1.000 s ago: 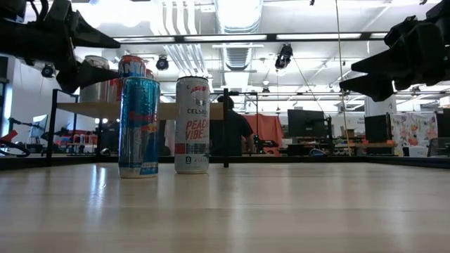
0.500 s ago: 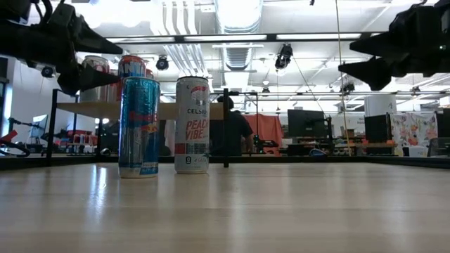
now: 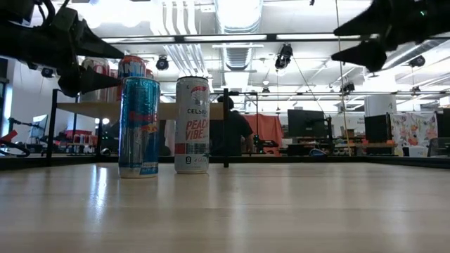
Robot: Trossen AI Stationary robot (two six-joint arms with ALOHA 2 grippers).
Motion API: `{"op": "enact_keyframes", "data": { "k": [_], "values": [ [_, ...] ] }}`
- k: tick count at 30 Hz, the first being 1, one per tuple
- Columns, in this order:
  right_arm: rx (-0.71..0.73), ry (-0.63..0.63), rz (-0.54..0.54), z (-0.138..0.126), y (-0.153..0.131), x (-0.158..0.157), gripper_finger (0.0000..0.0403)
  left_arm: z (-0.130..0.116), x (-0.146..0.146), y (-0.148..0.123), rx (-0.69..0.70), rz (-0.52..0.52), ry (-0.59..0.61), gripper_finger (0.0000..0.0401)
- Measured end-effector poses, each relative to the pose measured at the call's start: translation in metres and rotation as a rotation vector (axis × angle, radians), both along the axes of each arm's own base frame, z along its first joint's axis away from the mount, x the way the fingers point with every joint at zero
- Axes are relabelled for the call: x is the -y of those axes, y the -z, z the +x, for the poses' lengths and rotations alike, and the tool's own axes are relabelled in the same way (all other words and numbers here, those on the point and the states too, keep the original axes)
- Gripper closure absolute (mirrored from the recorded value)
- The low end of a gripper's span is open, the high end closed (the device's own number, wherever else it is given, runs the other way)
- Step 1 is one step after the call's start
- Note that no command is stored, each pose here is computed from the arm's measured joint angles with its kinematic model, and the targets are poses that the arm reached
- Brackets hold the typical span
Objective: Place canned beverage on shelf
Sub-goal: Put the right white pink soda can on the shelf
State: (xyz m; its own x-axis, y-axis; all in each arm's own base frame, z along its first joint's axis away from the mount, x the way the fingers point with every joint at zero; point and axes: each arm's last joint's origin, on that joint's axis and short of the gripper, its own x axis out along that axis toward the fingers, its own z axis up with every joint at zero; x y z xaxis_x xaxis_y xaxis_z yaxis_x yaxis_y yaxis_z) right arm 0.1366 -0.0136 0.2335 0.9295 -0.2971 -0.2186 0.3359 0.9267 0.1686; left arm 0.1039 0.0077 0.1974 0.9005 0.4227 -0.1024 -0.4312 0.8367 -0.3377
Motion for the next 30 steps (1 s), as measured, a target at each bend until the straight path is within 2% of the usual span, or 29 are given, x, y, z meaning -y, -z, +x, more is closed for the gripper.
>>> {"op": "enact_keyframes", "data": {
  "k": [5,11,14,18,21,30],
  "values": [
    [-0.189,0.060,0.173,0.030,-0.020,0.001,0.0035,0.001,0.000,0.001,-0.009,0.000,0.000,0.0003],
    [-0.378,0.141,0.346,0.076,-0.027,0.003,0.0035,0.002,0.000,0.002,-0.021,0.001,0.000,0.0003],
    [-0.403,0.173,0.448,0.101,-0.036,0.003,0.0035,0.002,0.000,0.002,-0.027,0.002,0.000,0.0003],
    [-0.529,0.229,0.561,0.130,-0.038,0.003,0.0035,0.003,0.000,0.003,-0.033,0.002,0.000,0.0003],
    [-0.582,0.271,0.604,0.151,-0.049,0.003,0.0035,0.003,0.000,0.003,-0.036,0.002,0.000,0.0003],
    [-0.693,0.307,0.626,0.212,-0.063,0.005,0.0035,0.004,0.000,0.004,-0.045,0.003,0.000,0.0003]
  ]
}}
